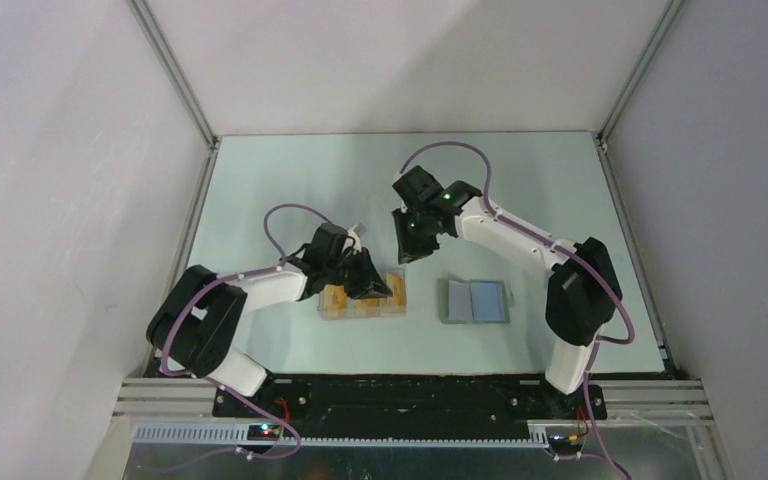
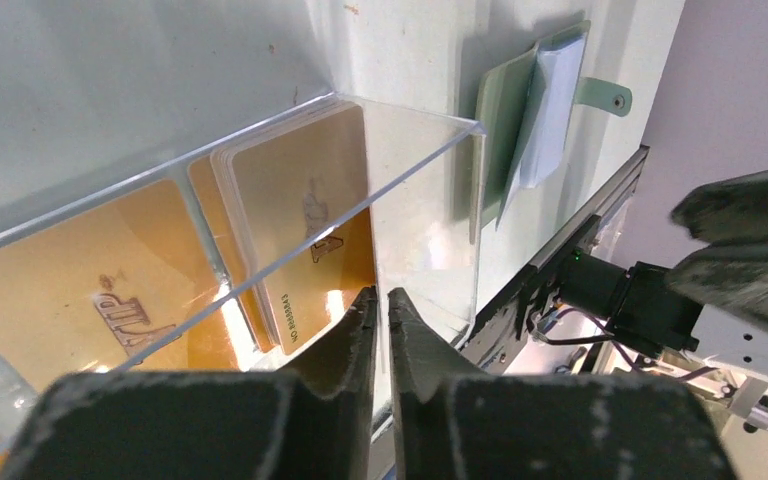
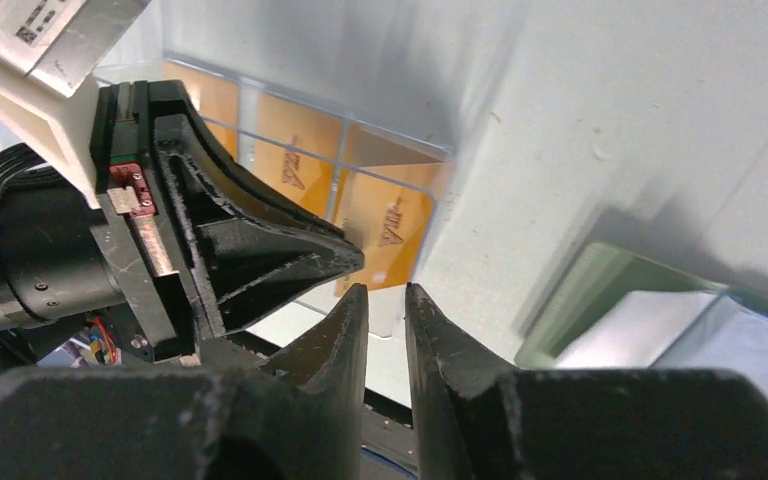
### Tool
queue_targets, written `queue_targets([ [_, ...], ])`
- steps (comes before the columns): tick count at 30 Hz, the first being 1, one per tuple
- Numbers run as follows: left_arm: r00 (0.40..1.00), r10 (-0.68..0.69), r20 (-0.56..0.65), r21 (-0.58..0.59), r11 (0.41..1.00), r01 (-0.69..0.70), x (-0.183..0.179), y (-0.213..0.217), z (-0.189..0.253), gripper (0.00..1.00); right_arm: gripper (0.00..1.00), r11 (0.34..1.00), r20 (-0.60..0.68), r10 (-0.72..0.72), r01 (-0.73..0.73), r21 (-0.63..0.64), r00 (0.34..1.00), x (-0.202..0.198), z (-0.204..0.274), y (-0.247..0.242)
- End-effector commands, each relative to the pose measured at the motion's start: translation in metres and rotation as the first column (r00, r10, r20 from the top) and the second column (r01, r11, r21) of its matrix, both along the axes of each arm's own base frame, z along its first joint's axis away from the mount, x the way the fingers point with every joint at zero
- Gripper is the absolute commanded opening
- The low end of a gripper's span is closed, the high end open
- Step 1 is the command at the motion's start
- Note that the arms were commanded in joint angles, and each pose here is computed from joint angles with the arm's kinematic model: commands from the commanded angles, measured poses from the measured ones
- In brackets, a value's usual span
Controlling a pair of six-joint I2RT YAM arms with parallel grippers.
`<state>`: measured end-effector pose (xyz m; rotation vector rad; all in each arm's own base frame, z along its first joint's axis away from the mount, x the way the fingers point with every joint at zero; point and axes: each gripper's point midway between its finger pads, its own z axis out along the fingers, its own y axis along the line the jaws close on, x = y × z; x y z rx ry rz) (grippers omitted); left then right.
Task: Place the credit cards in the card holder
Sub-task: Pick up the credit card from the storage box.
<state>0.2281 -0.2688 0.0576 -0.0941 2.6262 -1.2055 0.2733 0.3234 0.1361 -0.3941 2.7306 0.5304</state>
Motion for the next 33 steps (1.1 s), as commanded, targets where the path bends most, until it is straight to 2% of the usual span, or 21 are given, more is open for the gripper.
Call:
queue_targets([
  [1,1.0,-0.008,0.019,-0.02,1.0,0.009,0.007,-0.013,0.007,0.16,0.25,0.999,0.022,-0.026,0.026,0.021,0.999,0.003,0.013,-0.015],
  [5,1.0,-0.014,0.02,-0.012,1.0,0.014,0.006,-0.018,0.007,0.16,0.25,0.999,0.015,-0.035,0.035,0.024,0.999,0.003,0.011,-0.022],
  [6,1.0,-0.016,0.018,-0.012,1.0,0.016,0.006,-0.019,0.007,0.13,0.25,0.999,0.015,-0.036,0.035,0.025,0.999,0.003,0.011,-0.022],
  [7,1.0,-0.016,0.019,-0.014,1.0,0.016,0.007,-0.02,0.008,0.05,0.25,0.999,0.013,-0.037,0.037,0.028,0.999,0.003,0.012,-0.023],
  [10,0.999,0.0,0.038,-0.016,1.0,0.0,0.009,-0.019,0.015,0.0,0.25,0.998,0.008,-0.038,0.038,0.051,0.999,0.002,0.016,-0.025],
  [14,0.994,0.044,0.103,0.029,0.998,-0.047,0.009,-0.005,0.035,0.0,0.35,0.994,0.018,-0.038,0.036,0.107,0.999,0.002,0.031,-0.032],
  [15,0.991,0.064,0.114,0.071,0.995,-0.072,0.01,0.003,0.036,0.0,0.41,0.992,0.012,-0.041,0.039,0.119,0.999,0.002,0.032,-0.035],
  [19,0.96,0.135,0.246,0.036,0.988,-0.148,0.012,0.02,0.08,0.0,0.6,0.952,0.019,-0.011,0.005,0.305,1.0,-0.005,0.057,-0.032],
  [23,0.926,0.164,0.34,-0.079,0.986,-0.146,0.004,0.023,0.129,0.0,0.67,0.842,0.012,0.045,-0.045,0.537,0.999,-0.021,0.089,-0.03],
  [26,0.911,0.133,0.39,-0.172,0.983,-0.069,-0.009,0.017,0.161,0.0,0.68,0.728,0.02,0.122,-0.104,0.678,0.992,-0.041,0.114,-0.034],
  [29,0.892,0.123,0.435,-0.299,0.954,0.014,-0.017,0.005,0.193,0.0,0.67,0.603,0.064,0.198,-0.173,0.779,0.978,-0.054,0.143,-0.033],
  [33,0.871,0.129,0.474,-0.379,0.923,0.069,-0.023,0.0,0.218,0.0,0.58,0.515,0.088,0.273,-0.223,0.828,0.958,-0.068,0.158,-0.028],
])
